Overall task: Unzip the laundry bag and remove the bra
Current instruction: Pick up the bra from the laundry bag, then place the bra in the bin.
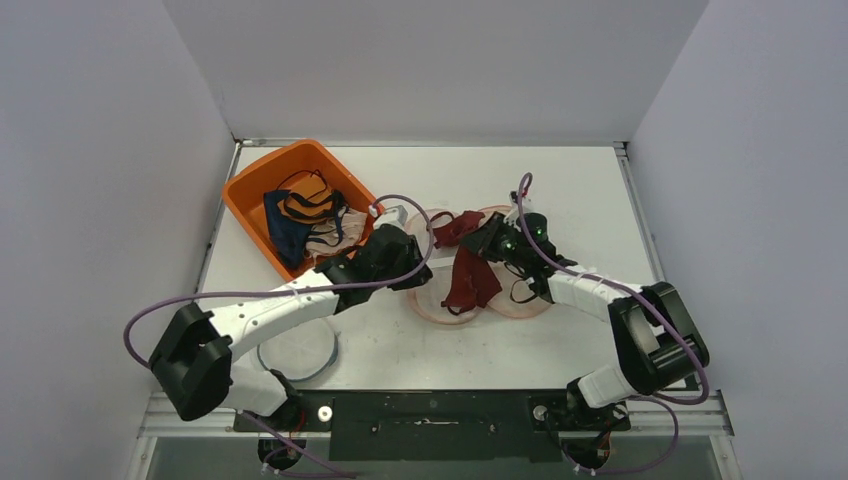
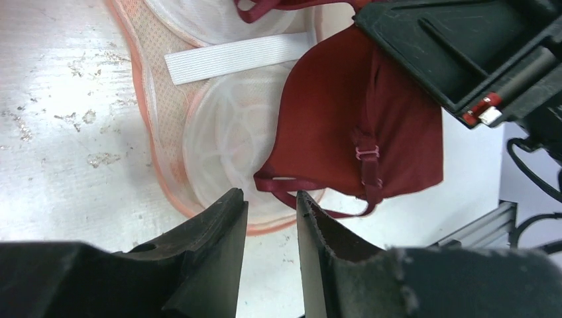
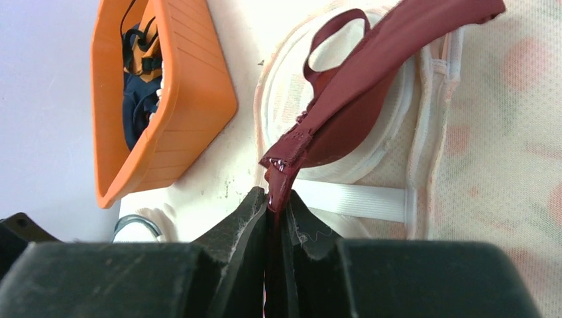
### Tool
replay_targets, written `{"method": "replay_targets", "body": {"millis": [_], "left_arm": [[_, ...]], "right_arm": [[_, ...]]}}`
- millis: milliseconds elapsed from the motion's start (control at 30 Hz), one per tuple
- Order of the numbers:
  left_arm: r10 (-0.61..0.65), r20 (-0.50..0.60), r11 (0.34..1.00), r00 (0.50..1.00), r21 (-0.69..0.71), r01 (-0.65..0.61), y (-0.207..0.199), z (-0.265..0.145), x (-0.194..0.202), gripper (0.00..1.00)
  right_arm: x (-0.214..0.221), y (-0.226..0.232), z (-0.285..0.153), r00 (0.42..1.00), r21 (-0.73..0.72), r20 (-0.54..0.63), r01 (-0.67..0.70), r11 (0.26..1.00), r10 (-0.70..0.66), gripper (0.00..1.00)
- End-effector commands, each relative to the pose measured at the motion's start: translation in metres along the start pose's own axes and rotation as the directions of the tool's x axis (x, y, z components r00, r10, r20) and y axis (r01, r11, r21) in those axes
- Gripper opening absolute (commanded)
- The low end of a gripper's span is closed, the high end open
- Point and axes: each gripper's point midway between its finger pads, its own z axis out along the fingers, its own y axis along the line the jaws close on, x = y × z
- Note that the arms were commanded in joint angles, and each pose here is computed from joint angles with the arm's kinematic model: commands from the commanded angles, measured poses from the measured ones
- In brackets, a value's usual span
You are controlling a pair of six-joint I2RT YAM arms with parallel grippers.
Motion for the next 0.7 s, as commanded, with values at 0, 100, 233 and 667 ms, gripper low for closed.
{"method": "replay_targets", "body": {"millis": [0,100,233,667], "left_arm": [[-0.020,0.049,0.999,0.999,0.037,0.018,-0.007,-0.032,-0.016,0.32],[-0.031,0.095,0.999,0.995,0.046,0.027,-0.005,-0.053,-0.026,0.33],[-0.045,0.170,0.998,0.984,0.042,0.038,0.004,-0.080,-0.042,0.36],[-0.080,0.382,0.996,0.921,0.062,0.060,0.031,-0.157,-0.080,0.41]], "right_arm": [[-0.032,0.038,-0.010,0.994,-0.070,0.067,0.093,0.993,-0.089,0.05],[-0.045,0.056,-0.018,0.990,-0.094,0.081,0.121,0.988,-0.114,0.05],[-0.064,0.084,-0.029,0.983,-0.138,0.105,0.164,0.977,-0.150,0.05],[-0.104,0.190,-0.035,0.961,-0.366,0.128,0.275,0.889,-0.245,0.05]]}}
